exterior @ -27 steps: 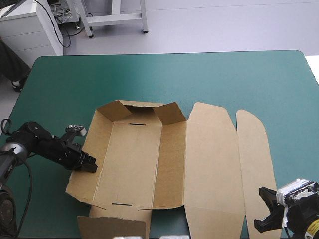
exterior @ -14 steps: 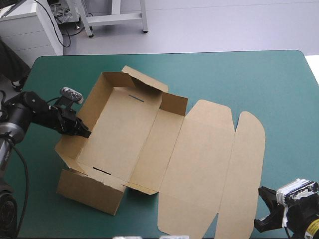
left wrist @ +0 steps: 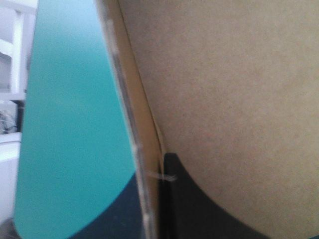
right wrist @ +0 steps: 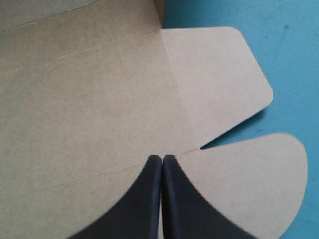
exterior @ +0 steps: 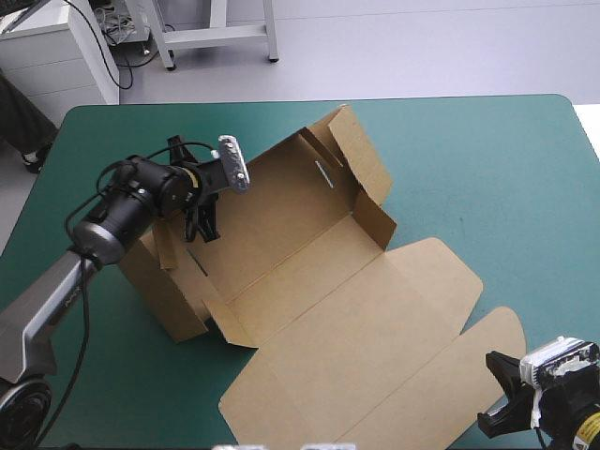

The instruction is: Fold the box

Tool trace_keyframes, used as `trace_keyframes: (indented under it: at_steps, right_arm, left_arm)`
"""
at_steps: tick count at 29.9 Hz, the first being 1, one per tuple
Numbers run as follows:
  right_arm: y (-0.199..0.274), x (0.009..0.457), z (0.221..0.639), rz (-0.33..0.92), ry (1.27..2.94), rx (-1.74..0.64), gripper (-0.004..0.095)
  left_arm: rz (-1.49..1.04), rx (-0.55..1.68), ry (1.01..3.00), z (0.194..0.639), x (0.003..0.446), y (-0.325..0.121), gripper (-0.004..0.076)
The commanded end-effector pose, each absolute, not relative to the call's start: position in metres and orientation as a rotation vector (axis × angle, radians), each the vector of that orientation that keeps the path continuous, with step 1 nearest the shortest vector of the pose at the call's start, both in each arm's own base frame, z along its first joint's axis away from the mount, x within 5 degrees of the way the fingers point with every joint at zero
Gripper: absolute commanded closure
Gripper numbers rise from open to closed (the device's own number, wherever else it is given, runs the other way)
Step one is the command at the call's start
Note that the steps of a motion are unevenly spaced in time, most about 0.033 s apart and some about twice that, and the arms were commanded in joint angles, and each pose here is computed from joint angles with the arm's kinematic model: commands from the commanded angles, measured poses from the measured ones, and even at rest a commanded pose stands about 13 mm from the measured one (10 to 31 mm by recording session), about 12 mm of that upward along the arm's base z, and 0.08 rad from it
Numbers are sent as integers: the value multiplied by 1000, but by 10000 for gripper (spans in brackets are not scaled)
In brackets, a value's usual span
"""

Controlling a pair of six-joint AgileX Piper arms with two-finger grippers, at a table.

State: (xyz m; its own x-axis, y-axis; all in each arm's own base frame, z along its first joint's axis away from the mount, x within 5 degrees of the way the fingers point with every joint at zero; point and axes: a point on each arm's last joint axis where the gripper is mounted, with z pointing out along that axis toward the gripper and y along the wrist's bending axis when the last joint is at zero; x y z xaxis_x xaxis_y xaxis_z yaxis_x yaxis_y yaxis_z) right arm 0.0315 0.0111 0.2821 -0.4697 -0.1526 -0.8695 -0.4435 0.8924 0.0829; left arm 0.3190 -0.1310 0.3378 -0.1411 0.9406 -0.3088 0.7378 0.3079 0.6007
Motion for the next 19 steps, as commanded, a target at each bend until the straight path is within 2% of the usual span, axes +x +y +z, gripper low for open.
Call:
trace_keyframes:
  at_steps: [1, 9, 19]
  right_arm:
    - [13, 34, 295, 383, 1976, -418, 923]
    - [13, 34, 295, 384, 1977, -416, 923]
    - [12, 35, 295, 380, 1974, -411, 922]
  left_arm:
    - [563, 1510, 1660, 362, 319, -155, 731]
    - [669, 1642, 1402, 359, 306, -207, 731]
    - [675, 1727, 1349, 349, 279, -235, 731]
